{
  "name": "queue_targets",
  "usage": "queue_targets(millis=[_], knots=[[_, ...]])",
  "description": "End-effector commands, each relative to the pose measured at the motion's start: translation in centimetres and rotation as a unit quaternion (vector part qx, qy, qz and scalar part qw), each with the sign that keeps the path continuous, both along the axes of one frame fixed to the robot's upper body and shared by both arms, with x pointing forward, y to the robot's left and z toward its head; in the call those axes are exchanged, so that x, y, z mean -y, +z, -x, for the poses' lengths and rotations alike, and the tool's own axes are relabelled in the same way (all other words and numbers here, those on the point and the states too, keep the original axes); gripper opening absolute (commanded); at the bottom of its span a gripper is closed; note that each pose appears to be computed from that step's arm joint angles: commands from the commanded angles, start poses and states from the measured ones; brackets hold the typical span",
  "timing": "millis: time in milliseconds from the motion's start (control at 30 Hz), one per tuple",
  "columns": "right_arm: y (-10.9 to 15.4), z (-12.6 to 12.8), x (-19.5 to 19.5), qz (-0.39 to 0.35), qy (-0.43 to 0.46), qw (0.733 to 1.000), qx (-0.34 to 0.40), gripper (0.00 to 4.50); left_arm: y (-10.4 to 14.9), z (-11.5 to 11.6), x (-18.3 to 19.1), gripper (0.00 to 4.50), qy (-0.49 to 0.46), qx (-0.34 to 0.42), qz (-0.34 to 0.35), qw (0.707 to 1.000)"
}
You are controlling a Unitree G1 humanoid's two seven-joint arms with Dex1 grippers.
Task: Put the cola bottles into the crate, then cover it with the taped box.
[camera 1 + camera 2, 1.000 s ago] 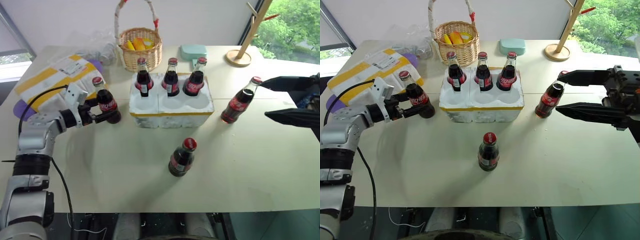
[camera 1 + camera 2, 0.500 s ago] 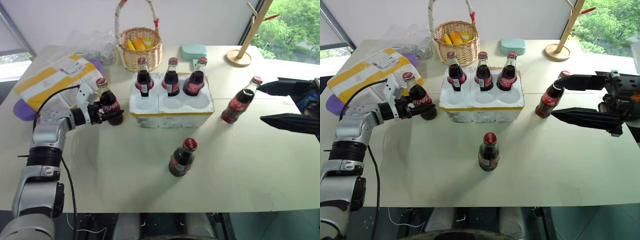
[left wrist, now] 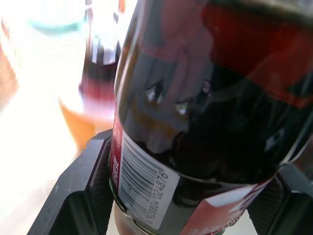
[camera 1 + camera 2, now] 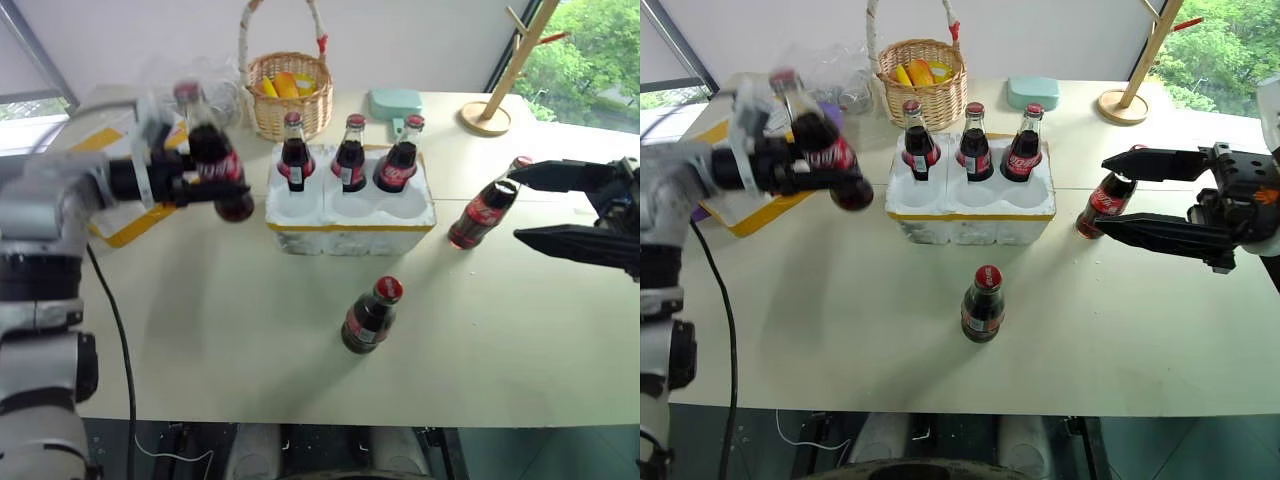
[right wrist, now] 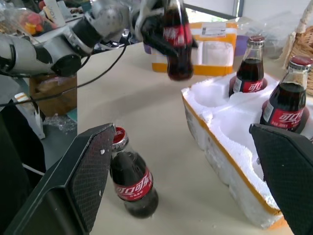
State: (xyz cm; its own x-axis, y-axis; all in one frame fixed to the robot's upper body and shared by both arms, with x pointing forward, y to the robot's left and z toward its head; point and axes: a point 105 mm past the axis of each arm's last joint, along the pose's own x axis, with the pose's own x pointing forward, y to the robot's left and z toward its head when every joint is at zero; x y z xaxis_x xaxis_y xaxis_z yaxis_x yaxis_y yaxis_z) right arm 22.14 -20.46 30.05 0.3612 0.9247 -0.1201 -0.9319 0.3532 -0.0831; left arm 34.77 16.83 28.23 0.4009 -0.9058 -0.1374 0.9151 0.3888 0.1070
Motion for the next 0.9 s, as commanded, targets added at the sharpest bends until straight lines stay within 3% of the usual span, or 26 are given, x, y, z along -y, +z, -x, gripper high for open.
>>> queue_targets(millis=[33, 233, 500, 900], knots=[[0.4, 0.3, -0.3, 0.003, 0.0, 1.0, 0.028, 4.5, 3.5, 0.3, 2.1, 2.85, -0.041, 0.037, 0.029, 0.998], [0.0, 0.4, -0.3, -0.002, -0.016, 0.999, 0.031, 4.5, 0.8, -2.0, 5.3, 2.85, -0.062, 0.038, -0.011, 0.997], [-0.5, 0.7, 0.0, -0.007, -0.037, 0.999, 0.031, 4.5, -2.4, -3.4, 7.4, 2.85, -0.083, 0.009, -0.023, 0.996], [-1.6, 0.2, 0.0, -0.008, -0.054, 0.998, 0.025, 4.5, -7.9, -3.9, 6.9, 2.85, -0.08, 0.01, -0.125, 0.989]])
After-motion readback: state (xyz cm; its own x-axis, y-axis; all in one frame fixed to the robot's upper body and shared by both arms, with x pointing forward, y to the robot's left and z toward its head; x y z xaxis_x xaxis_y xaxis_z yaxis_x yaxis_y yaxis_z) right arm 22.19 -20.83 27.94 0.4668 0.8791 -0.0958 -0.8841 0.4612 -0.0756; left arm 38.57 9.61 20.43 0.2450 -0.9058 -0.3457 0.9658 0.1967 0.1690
